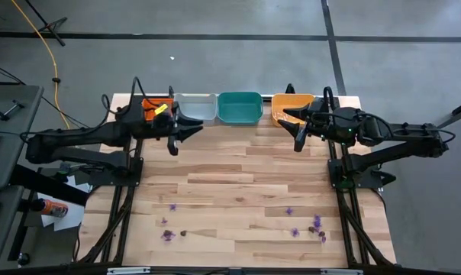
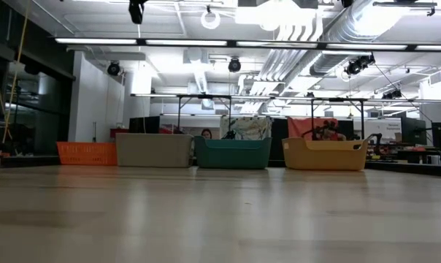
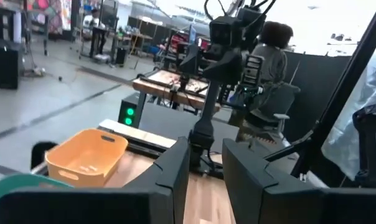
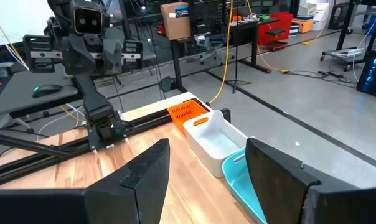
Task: Sort Halloween decoration
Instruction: Put the black skull into the green bin
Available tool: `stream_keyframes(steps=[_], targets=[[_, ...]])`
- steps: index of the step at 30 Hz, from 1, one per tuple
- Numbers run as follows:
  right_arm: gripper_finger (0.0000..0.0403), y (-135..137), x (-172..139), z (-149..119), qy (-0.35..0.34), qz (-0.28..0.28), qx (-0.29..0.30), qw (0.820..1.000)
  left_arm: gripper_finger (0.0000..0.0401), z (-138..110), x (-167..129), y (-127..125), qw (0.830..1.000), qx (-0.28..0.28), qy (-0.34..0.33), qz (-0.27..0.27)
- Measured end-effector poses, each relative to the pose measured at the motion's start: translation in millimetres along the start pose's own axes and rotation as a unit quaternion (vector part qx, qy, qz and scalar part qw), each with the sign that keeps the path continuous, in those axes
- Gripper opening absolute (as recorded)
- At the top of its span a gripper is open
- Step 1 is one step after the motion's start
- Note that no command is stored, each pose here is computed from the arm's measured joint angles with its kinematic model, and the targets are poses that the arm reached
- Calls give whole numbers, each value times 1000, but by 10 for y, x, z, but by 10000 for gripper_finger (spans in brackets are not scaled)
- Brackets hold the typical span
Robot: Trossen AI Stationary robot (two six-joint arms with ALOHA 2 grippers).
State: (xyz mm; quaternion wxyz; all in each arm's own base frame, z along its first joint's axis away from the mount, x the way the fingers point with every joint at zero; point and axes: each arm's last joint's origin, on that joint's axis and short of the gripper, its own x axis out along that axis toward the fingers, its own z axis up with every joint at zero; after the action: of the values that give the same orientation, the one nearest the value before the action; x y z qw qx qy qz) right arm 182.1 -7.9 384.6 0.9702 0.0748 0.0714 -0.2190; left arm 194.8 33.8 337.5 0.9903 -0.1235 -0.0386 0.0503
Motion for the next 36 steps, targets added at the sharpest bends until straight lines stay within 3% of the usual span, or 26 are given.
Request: stream_keyframes(steps=[10, 12, 15, 18, 20, 23, 26, 28, 30, 36], targets=[[204, 18, 39, -6, 0, 1, 10, 1000, 82, 2, -6, 0, 1000, 17, 0, 1], [204, 58, 116, -31, 15, 27, 25, 999, 82, 2, -6, 0, 1000, 17, 0, 1], [204, 176, 309, -188, 97, 124, 54, 986, 82, 1, -6, 0, 1000, 6, 0, 1], [204, 324, 456, -453, 242, 211, 114, 940, 82, -1, 0, 2, 1000, -1, 0, 2], [204, 428, 477, -695, 373, 233, 153, 885, 82, -4, 3, 4, 1000, 3, 1, 3], [204, 602, 368, -1044, 547, 193, 177, 795, 82, -3, 3, 3, 1000, 3, 0, 3], [204, 785, 177, -1335, 658, 111, 151, 729, 82, -4, 3, 4, 1000, 3, 1, 3], [204, 921, 48, -1489, 697, 65, 126, 703, 82, -5, 3, 4, 1000, 3, 1, 3], [204, 1067, -52, -1629, 717, 41, 103, 688, 82, -6, 3, 4, 1000, 3, 2, 4], [204, 1447, -211, -2016, 740, 13, 75, 668, 82, -6, 3, 4, 1000, 3, 2, 4]])
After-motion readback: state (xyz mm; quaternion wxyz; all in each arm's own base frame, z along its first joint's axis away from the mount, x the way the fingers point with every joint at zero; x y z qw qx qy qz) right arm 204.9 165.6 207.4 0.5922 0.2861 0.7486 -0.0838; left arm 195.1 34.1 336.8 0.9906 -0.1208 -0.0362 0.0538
